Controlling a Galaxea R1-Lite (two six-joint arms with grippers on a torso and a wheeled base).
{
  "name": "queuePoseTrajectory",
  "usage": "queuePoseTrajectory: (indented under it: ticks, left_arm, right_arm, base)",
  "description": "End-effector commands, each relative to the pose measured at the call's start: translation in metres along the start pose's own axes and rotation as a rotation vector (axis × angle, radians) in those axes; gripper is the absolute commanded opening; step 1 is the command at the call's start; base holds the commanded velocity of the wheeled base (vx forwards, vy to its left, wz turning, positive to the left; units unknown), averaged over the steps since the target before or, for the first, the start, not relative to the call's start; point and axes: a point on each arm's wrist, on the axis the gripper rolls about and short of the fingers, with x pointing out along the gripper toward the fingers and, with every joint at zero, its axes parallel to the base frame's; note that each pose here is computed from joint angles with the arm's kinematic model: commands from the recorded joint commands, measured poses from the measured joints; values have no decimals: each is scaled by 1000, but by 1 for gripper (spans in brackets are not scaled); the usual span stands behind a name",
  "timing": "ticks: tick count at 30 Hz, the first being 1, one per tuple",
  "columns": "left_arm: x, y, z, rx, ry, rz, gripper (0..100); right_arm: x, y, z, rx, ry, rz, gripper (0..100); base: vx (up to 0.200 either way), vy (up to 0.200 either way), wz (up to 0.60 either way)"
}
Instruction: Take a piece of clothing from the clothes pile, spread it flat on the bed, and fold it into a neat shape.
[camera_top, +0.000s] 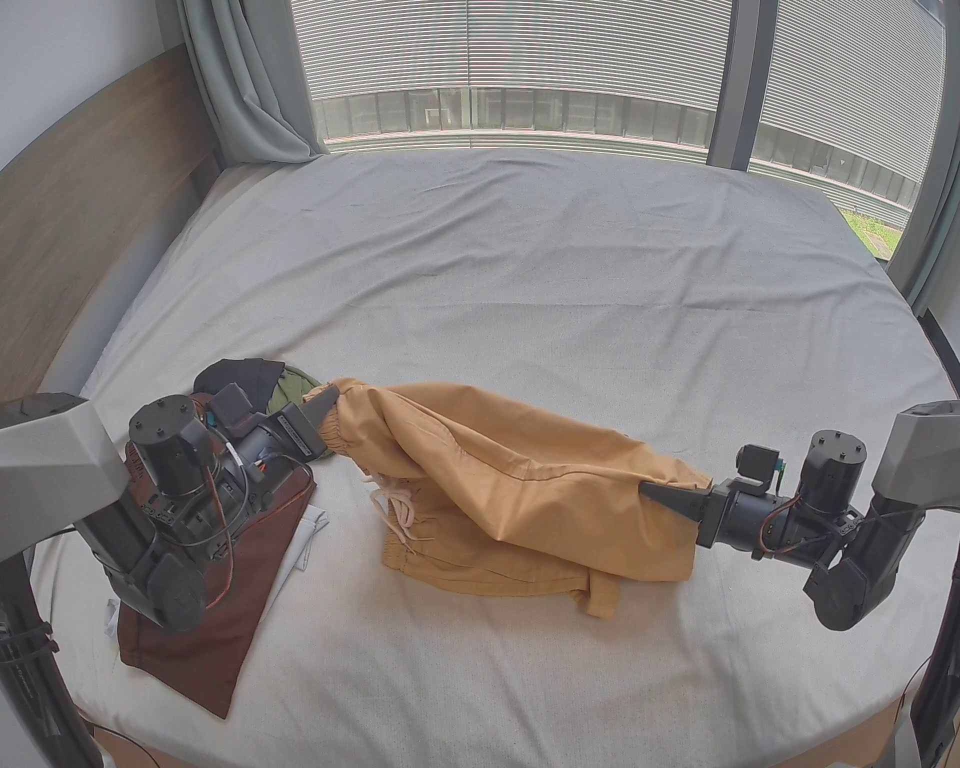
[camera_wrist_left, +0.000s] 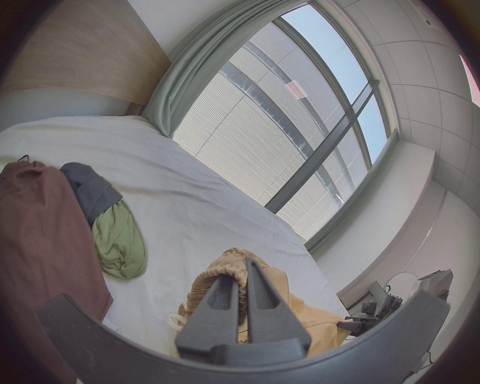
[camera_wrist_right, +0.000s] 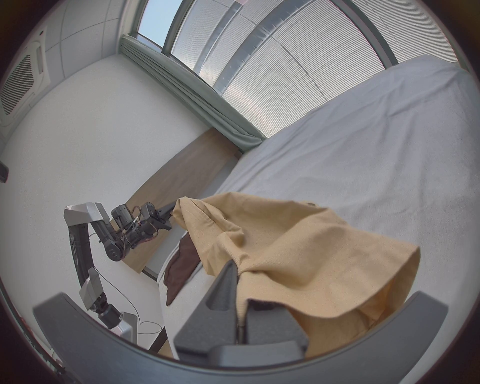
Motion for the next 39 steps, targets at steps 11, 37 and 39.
queuePoseTrajectory:
  ticks: [11,37,39]
  left_arm:
    - [-41,-24,25,21,59,-167,0]
    - [-79,-23,43,102,86,-232,0]
    - [-78,-23,42,101,88,-232,0]
  right_arm:
    - [-12,25,33,-68,-101,43,0]
    - [-11,32,36,-80,-107,63,0]
    - [-11,33,35,-79,-103,65,0]
  base:
    - [0,0,0]
    - [0,0,0]
    - [0,0,0]
